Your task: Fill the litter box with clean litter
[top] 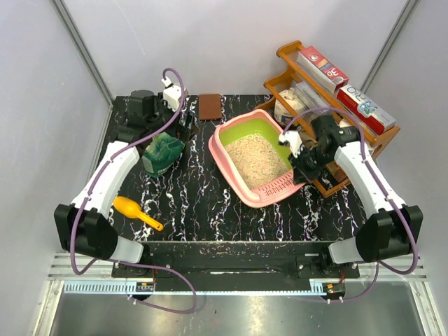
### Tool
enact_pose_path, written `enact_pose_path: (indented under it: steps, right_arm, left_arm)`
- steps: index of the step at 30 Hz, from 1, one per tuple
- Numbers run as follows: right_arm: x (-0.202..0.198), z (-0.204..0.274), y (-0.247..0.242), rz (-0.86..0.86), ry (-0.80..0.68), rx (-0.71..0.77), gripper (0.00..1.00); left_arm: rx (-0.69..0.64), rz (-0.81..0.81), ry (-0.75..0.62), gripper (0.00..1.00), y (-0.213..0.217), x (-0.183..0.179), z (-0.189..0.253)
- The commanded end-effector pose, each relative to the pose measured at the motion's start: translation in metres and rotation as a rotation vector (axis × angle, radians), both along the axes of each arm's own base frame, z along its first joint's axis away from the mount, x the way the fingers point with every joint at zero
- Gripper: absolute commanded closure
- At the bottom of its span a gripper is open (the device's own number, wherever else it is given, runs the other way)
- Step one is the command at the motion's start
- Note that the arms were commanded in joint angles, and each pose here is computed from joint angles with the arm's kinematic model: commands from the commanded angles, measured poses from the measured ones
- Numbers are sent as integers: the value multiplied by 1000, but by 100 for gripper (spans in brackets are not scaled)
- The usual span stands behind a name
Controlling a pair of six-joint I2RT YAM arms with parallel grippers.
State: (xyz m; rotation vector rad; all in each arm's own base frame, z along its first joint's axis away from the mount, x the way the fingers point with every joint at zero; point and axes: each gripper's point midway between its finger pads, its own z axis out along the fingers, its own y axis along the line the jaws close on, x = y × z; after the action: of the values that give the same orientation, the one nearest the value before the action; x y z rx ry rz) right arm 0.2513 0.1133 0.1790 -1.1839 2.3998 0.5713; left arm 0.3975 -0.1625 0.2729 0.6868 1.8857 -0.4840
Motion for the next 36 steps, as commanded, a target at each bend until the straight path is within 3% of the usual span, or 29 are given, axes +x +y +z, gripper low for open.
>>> enact_pose_path:
  steps: [1,10,23,28,36]
  right_arm:
    - [-43,-30,-20,130,90,-99,100]
    - [-44,-78,-32,112,157,-176,100]
    - [53,-100,-26,-130,-4,-210,100]
    - [91,-97,-25,-194,-62,-222,100]
    - [102,-86,-20,-254,-24,-212,99]
  left_arm:
    - [6,-55,-99,1,2,-29,57]
    - [57,16,-61,1,18,-35,53]
    - [125,72,-109,1,34,-31,53]
    - [150,176,-86,1,52,-19,49]
    - [239,395,-18,1,102,-12,40]
